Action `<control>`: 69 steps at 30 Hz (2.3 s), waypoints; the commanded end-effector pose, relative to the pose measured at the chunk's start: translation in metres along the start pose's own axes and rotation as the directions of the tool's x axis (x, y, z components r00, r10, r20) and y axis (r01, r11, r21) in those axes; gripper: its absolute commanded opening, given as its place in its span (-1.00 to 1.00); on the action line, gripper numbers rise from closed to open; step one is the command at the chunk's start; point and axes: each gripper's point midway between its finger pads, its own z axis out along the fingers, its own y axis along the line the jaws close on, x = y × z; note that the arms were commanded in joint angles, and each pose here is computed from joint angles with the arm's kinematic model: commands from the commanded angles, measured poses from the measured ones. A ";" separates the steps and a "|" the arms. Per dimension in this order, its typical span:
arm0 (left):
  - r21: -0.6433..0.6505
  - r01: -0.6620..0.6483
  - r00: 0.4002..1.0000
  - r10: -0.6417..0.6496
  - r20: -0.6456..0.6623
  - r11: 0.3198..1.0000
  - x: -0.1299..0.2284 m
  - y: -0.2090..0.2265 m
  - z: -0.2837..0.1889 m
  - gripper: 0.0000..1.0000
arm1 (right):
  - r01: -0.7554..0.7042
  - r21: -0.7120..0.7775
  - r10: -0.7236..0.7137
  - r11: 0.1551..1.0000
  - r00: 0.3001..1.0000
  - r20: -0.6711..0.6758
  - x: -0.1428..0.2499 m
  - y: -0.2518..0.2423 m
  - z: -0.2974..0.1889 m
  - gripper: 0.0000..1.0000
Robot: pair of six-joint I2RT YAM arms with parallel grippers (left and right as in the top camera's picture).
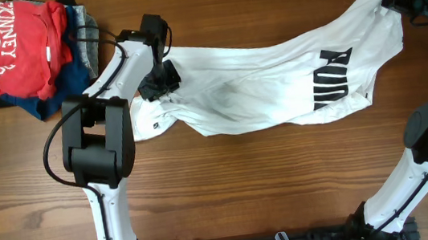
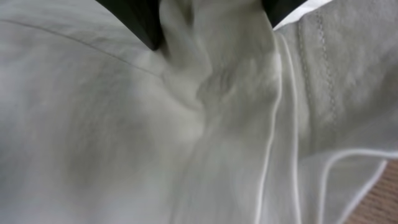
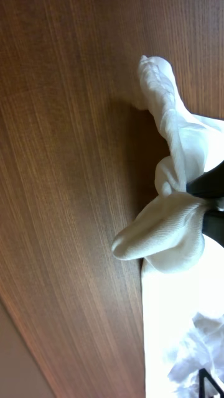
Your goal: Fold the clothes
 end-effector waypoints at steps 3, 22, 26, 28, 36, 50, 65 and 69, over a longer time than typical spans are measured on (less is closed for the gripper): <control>0.021 -0.033 0.999 0.032 0.040 0.999 -0.007 0.009 -0.025 0.57 | 0.016 0.008 -0.016 1.000 1.000 -0.011 0.001 -0.002 0.007 -0.92; 0.056 0.075 0.996 -0.072 -0.044 0.996 0.008 0.009 -0.029 -0.15 | 0.022 0.008 -0.022 1.000 1.000 -0.008 0.000 -0.002 0.007 -0.91; 0.053 0.075 0.996 -0.072 -0.046 0.996 0.009 0.010 -0.026 -0.18 | 0.023 0.007 -0.023 1.000 1.000 -0.003 -0.002 -0.002 0.007 -0.91; 0.053 0.074 0.997 -0.072 -0.041 0.996 0.009 0.010 -0.024 -0.24 | 0.022 0.007 -0.022 1.000 1.000 -0.003 -0.002 -0.002 0.007 -0.91; 0.068 0.072 0.997 -0.070 -0.020 0.995 0.004 0.007 -0.022 -0.55 | 0.025 0.004 -0.025 1.000 1.000 0.013 -0.006 -0.002 0.007 -0.91; 0.065 0.014 0.999 -0.017 0.045 0.998 -0.009 0.006 -0.024 -0.92 | 0.030 0.000 -0.030 1.000 0.999 0.017 -0.007 -0.001 0.007 -0.91; 0.097 -0.002 0.807 -0.055 0.588 0.995 -0.063 0.048 -0.245 -0.92 | 0.072 -0.021 -0.069 0.997 0.990 0.122 -0.019 0.016 -0.036 -0.92; 0.128 0.005 0.715 -0.093 0.693 0.992 -0.061 0.075 -0.302 -0.92 | 0.088 -0.010 -0.085 0.996 0.978 0.192 -0.025 0.022 -0.067 -0.92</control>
